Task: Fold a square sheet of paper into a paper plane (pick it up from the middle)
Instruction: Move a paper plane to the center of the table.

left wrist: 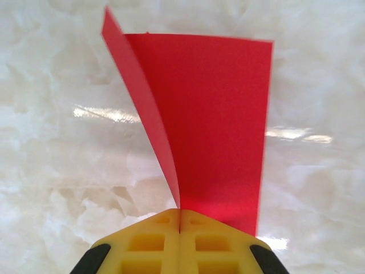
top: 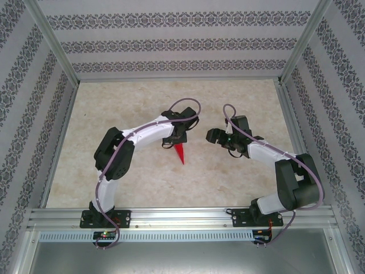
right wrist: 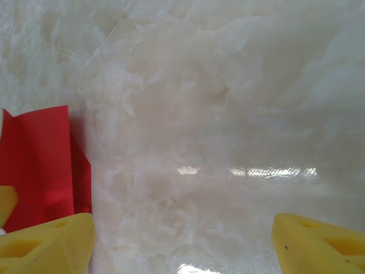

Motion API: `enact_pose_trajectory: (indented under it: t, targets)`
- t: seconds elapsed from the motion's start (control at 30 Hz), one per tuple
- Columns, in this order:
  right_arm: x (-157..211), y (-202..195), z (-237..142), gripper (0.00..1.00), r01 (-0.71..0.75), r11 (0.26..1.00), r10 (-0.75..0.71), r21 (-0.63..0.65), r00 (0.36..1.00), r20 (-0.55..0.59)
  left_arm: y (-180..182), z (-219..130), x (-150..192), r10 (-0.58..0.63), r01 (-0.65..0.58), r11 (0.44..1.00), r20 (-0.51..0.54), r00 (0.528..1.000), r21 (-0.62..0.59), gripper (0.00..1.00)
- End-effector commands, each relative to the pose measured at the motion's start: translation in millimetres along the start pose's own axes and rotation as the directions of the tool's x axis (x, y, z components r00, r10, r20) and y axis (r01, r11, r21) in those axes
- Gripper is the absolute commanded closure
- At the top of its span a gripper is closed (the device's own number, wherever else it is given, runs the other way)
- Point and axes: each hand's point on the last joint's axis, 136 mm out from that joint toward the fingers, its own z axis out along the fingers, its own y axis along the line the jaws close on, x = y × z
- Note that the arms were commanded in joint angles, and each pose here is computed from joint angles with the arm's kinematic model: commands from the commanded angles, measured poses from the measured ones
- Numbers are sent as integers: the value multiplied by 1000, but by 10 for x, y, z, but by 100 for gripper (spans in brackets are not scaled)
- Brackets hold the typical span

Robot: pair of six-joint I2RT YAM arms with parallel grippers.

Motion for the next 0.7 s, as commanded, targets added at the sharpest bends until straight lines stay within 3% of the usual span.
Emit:
enact_pose_trajectory:
  t: [0.0,0.13,0.4,0.67]
  targets:
    - [-84,-7,-26,19,-29,999,30,-28,998,52,-239,-366,-231,22,-44,985,126,992,170,100]
    - [-161,110,-138,19,-18,997,26,-79,995,101,-435,-493,-234,18,-81,933,178,984,351,100]
    - [-96,480,-277,23,3,980,13,-197,997,77,-672,-365,-105,-65,-32,788,135,989,614,100]
    - [251,753,-80,45,43,987,-46,-158,999,-19,-610,-89,44,-166,77,717,63,984,693,100]
